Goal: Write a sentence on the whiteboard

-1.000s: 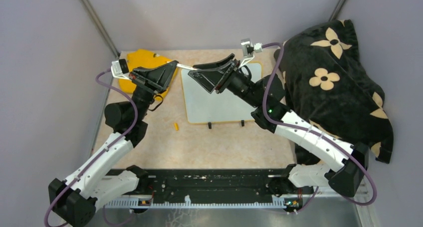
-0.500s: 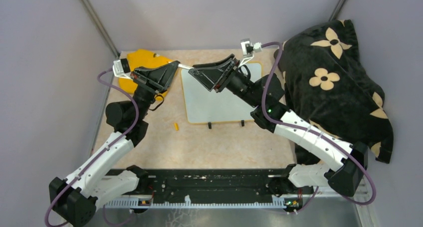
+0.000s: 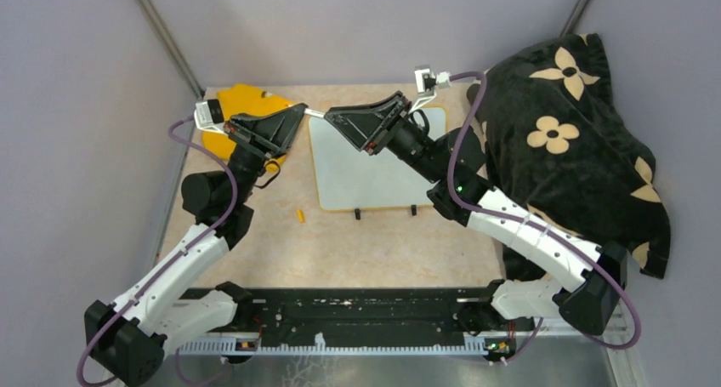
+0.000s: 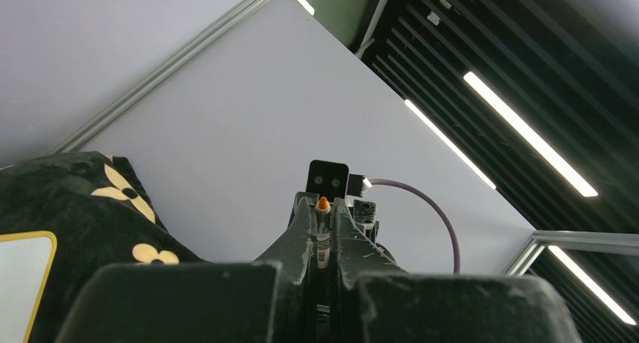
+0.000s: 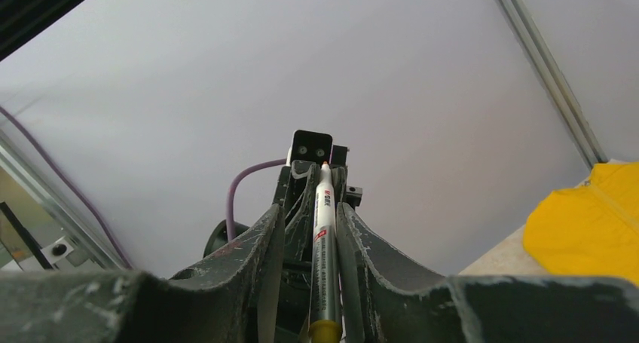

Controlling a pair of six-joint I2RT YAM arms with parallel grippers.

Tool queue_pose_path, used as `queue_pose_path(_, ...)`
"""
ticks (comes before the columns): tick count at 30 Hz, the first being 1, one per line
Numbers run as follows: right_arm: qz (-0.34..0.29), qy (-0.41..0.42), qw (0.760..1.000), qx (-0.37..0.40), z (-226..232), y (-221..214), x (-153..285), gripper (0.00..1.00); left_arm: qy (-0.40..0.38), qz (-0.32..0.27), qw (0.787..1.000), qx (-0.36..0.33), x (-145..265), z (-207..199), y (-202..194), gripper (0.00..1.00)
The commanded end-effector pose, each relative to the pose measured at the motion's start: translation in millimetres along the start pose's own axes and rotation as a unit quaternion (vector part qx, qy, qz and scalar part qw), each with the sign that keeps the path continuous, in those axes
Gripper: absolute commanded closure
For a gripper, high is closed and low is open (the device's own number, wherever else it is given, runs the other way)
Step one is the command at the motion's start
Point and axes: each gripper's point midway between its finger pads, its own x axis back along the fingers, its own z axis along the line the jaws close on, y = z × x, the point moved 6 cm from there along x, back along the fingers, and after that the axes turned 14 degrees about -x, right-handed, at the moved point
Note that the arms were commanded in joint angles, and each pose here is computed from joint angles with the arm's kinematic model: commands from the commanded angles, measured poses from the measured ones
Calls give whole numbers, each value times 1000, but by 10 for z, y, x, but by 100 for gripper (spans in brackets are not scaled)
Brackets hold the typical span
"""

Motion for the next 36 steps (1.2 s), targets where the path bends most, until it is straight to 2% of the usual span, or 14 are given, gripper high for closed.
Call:
queue_pose_path(1,-26,36,999,2,187,144,-33,69,-15,-5,1000,2,-12,-59,18,100)
queue_pose_path(5,-19,35,999,-1,163,117,-47,66,-15,-7,1000,2,-27,-59,21,100)
queue_pose_path(14,-10,23,1000,-5,120,87,-50,64,-21,-11,1000,-6,-55,-102,52,100)
queue_pose_path(33,-7,17,1000,-5,91,72,-46,87,-18,-9,1000,-9,-50,-88,41,100)
queue_pose_path(36,-6,17,1000,-5,90,67,-44,84,-18,-8,1000,-11,-53,-93,44,100)
